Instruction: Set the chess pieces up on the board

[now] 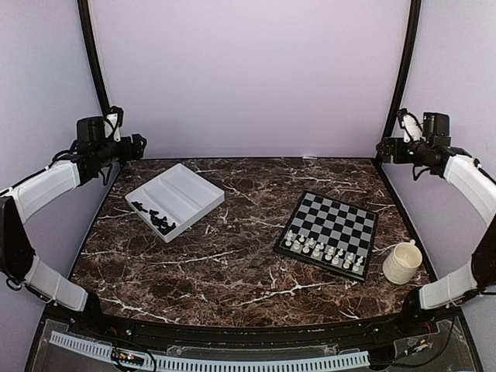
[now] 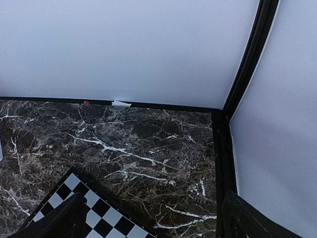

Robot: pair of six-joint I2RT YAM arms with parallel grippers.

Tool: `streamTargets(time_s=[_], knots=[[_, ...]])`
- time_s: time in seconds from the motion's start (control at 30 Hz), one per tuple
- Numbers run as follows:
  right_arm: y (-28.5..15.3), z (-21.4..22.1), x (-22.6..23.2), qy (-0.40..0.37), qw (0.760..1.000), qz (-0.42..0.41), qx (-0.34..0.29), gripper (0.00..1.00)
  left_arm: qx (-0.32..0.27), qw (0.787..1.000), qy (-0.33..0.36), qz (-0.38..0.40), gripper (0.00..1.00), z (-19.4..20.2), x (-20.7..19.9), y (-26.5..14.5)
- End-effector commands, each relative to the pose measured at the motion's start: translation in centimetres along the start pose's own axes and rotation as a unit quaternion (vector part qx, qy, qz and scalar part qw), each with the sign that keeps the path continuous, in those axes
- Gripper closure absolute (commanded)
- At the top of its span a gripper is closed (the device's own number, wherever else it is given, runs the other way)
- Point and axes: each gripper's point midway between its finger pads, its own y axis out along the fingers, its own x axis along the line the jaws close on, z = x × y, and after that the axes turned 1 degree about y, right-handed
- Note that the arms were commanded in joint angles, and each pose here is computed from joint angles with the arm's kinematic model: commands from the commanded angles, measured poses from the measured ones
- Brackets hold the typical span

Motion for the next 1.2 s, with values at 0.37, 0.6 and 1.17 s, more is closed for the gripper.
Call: streamTargets(time_s=[0.37, 0.6, 1.17], knots=[[-0.6, 13.9, 0.3, -0.158, 0.956, -0.054, 0.242, 0.22, 0.108, 0.921, 0.165, 0.336, 0.10, 7.6, -22.3, -1.5], [-2.4, 22.3, 0.6, -0.190, 0.911, -0.087, 0.356, 0.48, 0.200, 0.861, 0.220, 0.412, 0.14, 16.8, -27.6, -3.9], [2.6, 25.9, -3.1, -0.176, 0.872, -0.024, 0.457, 0.82, 0.305, 0.841, 0.243, 0.376, 0.35, 25.6, -32.3, -1.4]])
